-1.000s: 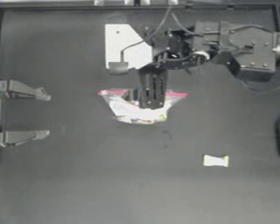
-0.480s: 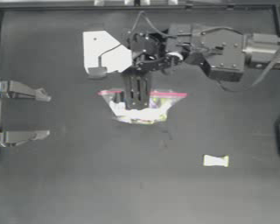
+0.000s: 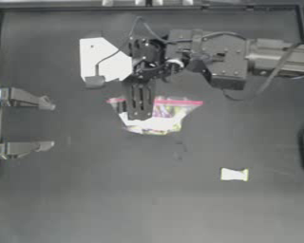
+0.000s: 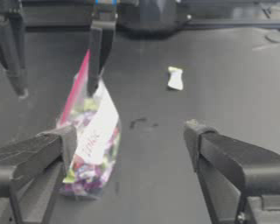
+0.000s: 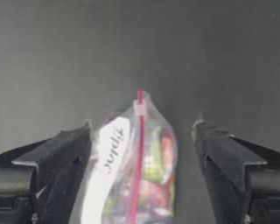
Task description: Put candy in bag
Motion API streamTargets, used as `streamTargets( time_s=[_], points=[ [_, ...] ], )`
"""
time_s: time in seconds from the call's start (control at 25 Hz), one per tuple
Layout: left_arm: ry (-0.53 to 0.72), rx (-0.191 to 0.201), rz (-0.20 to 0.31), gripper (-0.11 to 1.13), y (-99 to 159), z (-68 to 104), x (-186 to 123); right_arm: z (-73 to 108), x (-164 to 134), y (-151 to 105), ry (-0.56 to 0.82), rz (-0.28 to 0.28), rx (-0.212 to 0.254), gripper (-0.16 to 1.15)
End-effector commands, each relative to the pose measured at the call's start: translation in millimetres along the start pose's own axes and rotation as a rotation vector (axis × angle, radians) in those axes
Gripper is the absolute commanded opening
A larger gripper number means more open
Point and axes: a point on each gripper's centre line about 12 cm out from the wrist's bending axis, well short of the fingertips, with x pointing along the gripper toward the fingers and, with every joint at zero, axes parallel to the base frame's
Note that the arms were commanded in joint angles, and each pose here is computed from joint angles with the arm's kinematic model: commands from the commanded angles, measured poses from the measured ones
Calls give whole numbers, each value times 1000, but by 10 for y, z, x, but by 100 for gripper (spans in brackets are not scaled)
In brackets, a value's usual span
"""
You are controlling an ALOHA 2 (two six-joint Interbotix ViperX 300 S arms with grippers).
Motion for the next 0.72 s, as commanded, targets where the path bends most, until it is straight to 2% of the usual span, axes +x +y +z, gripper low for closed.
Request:
streamTargets(
  time_s=[0.04,0.24,0.48,0.72],
  points=[
    [-9,-6,2,101,4,37,7,120,-117,36,-32,-3,-22,97],
    [-12,-8,2,101,5,41,4,144,-48,69,-24,4,-36,96],
    [-11,-8,2,101,5,39,4,158,21,97,-7,11,-43,87],
    [-11,-8,2,101,5,39,7,140,97,113,14,16,-48,86]
  ],
)
